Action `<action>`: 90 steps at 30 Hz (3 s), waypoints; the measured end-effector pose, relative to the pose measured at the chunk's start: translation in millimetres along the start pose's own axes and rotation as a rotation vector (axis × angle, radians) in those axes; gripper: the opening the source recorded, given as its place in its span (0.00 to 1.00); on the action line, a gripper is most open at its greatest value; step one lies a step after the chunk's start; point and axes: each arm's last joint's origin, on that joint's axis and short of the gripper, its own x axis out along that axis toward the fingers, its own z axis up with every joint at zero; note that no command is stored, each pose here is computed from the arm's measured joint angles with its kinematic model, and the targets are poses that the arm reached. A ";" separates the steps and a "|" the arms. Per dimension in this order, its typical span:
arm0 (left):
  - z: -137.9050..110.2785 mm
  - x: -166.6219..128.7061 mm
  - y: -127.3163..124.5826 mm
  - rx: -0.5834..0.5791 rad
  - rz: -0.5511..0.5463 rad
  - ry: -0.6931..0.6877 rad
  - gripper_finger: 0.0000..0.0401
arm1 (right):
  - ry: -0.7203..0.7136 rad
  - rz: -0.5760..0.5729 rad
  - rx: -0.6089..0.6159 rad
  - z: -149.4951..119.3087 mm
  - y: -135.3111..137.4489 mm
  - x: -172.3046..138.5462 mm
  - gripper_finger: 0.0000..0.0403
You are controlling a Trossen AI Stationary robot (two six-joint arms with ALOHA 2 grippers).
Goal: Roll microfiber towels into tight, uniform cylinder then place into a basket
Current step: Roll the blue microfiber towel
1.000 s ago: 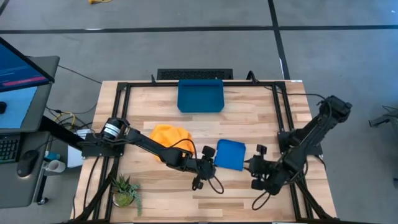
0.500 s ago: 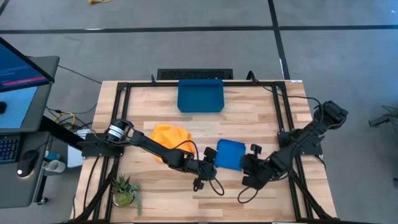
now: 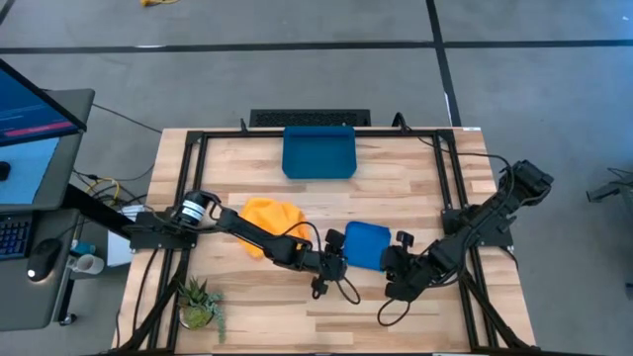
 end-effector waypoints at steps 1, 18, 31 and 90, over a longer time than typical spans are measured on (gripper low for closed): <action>-0.6 2.6 -0.1 -0.002 0.003 -0.004 0.34 | -0.001 0.001 0.000 -0.1 0.6 0.7 0.44; -19.4 23.0 4.2 -0.070 0.028 0.061 0.33 | 0.019 0.028 -0.030 -9.8 16.5 16.6 0.49; -21.1 24.0 3.4 -0.086 0.008 0.062 0.03 | 0.117 -0.027 -0.146 -11.7 26.5 37.7 0.48; -6.9 -4.9 11.8 -0.559 -0.616 0.057 0.05 | 0.155 0.378 0.165 41.4 36.9 47.0 0.03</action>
